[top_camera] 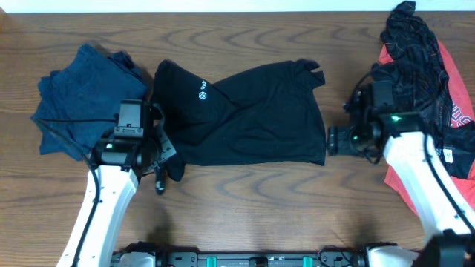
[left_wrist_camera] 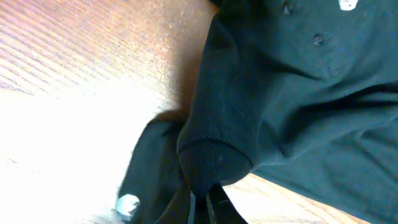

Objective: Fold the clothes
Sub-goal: 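Grasp the black shirt's left and right edges with both grippers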

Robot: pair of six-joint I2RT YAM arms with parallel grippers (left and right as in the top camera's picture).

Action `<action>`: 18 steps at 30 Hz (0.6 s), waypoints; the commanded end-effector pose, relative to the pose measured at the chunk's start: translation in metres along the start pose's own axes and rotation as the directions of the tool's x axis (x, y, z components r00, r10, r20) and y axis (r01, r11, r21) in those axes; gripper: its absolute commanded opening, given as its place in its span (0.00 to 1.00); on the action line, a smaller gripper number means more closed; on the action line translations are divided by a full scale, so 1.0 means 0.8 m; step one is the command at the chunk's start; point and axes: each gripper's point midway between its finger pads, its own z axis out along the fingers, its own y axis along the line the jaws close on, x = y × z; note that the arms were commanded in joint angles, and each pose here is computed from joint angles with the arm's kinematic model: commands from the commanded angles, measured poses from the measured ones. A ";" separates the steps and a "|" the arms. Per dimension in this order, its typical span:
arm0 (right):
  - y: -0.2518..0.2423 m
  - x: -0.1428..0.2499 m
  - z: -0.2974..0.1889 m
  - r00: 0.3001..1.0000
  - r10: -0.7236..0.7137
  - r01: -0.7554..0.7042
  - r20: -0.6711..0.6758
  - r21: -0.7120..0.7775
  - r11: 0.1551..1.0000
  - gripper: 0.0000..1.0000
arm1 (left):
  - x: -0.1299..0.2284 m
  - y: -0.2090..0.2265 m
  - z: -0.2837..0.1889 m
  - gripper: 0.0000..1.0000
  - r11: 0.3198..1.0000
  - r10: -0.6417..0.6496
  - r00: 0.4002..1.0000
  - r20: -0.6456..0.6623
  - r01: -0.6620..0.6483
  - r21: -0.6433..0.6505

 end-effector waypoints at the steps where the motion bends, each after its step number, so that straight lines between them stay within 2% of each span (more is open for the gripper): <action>1: 0.026 0.027 0.028 0.994 -0.050 0.044 -0.097 -0.068 0.997 0.80 | 0.003 0.009 0.009 0.06 0.999 0.009 1.000 -0.019 -0.010 -0.038; 7: 0.037 0.050 0.074 0.987 -0.035 0.026 -0.154 -0.060 0.998 0.80 | 0.006 0.011 0.013 0.06 0.999 0.009 0.999 -0.035 -0.011 -0.048; 11: 0.036 0.048 0.098 0.992 0.013 -0.019 -0.127 -0.053 0.998 0.82 | 0.008 0.012 0.013 0.06 0.999 0.009 0.999 -0.042 -0.011 -0.053; 18: 0.037 0.045 0.125 0.989 0.125 -0.130 -0.076 -0.067 0.989 0.78 | 0.009 0.013 0.013 0.06 0.998 0.009 0.999 -0.047 -0.011 -0.056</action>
